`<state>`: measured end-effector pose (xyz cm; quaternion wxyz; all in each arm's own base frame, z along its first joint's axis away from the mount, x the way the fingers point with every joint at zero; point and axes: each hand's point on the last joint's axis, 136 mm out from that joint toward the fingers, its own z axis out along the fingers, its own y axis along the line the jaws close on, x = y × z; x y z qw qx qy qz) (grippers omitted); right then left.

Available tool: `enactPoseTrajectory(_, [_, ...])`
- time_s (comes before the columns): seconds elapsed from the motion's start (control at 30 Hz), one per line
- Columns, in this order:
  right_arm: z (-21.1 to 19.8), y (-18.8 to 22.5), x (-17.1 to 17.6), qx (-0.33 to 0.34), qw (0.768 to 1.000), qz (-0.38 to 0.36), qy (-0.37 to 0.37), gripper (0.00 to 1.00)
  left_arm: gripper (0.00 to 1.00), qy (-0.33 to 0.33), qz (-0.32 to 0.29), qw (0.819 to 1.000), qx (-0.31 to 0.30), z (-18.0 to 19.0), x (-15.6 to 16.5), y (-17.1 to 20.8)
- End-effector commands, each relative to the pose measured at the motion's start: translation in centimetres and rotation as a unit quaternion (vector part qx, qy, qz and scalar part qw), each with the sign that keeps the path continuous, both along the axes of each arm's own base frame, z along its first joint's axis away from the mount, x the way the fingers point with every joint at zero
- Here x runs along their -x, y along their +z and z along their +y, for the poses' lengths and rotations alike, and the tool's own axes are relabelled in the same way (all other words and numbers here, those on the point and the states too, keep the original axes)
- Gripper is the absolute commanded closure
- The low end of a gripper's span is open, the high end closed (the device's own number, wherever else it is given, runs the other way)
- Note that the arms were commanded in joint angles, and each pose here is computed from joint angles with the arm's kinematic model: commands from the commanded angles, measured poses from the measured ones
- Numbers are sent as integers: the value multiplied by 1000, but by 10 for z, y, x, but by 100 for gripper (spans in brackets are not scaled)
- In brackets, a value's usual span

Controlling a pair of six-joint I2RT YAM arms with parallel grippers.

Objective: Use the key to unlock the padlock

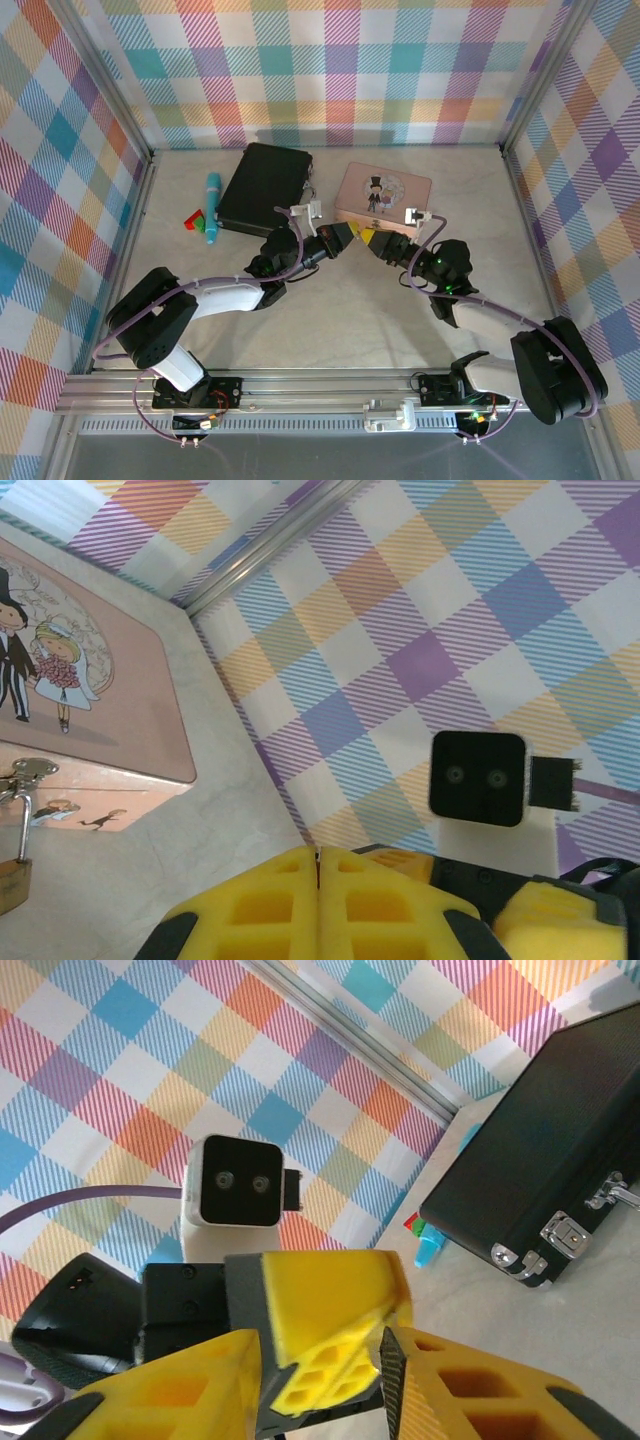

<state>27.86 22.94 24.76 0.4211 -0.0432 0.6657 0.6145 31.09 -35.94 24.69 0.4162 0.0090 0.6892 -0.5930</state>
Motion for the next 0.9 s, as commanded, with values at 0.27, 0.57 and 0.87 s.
enactPoseTrajectory(0.27, [13, 2, -6, -11, 999, -9, 32, 71, 100, -24, -21, 998, 59, -4, 12, 34])
enactPoseTrajectory(0.57, [12, 5, -4, -14, 999, -14, 32, 76, 100, -34, -14, 997, 63, -10, 14, 29])
enactPoseTrajectory(0.87, [17, 7, -4, 6, 999, -23, 45, 100, 100, -48, -11, 997, 67, -10, 21, 30])
